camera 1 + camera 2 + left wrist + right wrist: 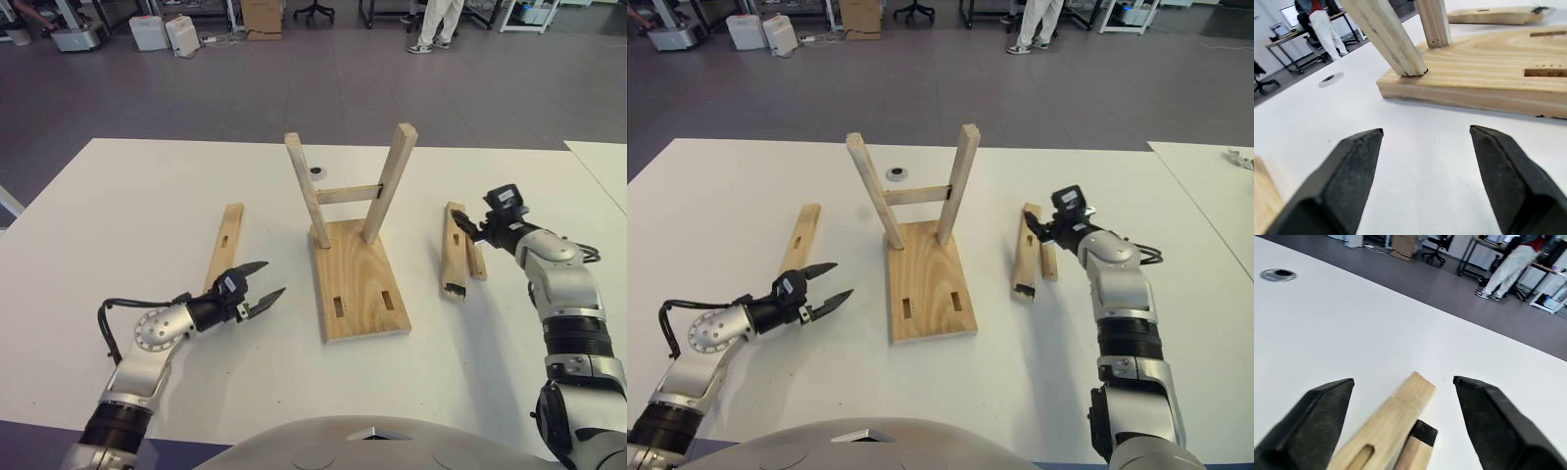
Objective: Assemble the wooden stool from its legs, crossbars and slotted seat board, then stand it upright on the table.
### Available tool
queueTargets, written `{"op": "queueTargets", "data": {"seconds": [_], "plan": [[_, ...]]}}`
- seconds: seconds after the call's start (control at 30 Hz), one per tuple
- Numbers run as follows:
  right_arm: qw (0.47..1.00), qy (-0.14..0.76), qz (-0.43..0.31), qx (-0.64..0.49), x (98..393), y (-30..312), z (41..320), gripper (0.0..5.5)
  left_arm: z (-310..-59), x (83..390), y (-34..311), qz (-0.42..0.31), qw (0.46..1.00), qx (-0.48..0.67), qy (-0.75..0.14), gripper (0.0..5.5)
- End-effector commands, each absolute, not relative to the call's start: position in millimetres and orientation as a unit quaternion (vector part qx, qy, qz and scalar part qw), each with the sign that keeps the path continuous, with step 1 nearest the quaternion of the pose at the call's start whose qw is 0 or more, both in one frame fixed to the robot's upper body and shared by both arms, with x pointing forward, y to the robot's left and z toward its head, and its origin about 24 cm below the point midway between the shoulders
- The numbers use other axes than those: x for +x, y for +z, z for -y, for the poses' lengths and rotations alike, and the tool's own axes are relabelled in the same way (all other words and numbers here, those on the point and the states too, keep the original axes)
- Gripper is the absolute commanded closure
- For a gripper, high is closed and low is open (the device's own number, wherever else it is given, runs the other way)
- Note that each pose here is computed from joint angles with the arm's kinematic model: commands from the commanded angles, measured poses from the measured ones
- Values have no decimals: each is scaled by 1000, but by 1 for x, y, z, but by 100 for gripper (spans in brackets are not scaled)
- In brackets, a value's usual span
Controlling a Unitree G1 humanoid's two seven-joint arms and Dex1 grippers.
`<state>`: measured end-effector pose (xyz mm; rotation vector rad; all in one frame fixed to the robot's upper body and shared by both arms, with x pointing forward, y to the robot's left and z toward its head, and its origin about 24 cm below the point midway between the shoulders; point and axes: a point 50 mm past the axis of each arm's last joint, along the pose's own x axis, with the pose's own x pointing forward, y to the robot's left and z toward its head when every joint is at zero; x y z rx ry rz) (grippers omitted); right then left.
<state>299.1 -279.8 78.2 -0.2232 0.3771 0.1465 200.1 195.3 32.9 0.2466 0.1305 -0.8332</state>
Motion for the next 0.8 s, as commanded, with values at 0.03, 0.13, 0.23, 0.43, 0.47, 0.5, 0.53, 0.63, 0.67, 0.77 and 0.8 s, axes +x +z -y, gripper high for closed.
{"op": "queueTargets", "data": {"seconds": [0.03,0.13,0.23,0.43,0.47,0.5,0.53,0.63,0.67,0.77,0.8], "plan": [[969,40,-232,-76,284,64,286,169,-187,195,35,-50,936,62,-343,223],[961,36,-268,-61,270,47,282,169,-185,195,38,-42,945,51,-320,223],[952,23,-300,-57,255,31,284,169,-187,197,39,-41,948,55,-312,223],[947,1,-320,-38,242,16,287,169,-184,200,42,-34,948,57,-312,223],[946,6,-322,-37,241,14,285,169,-183,200,42,-33,948,56,-313,223],[945,9,-324,-37,239,12,283,169,-182,200,42,-33,948,56,-313,223],[945,14,-324,-35,239,12,280,169,-181,200,43,-32,947,55,-313,223],[948,24,-315,-28,241,15,272,169,-180,201,43,-30,947,54,-315,223],[950,23,-310,-23,242,17,270,169,-179,201,43,-30,947,54,-316,223],[951,24,-307,-15,244,19,268,169,-177,200,43,-29,946,54,-317,223],[948,23,-318,-19,241,15,268,169,-176,201,43,-29,946,54,-318,223]]}}
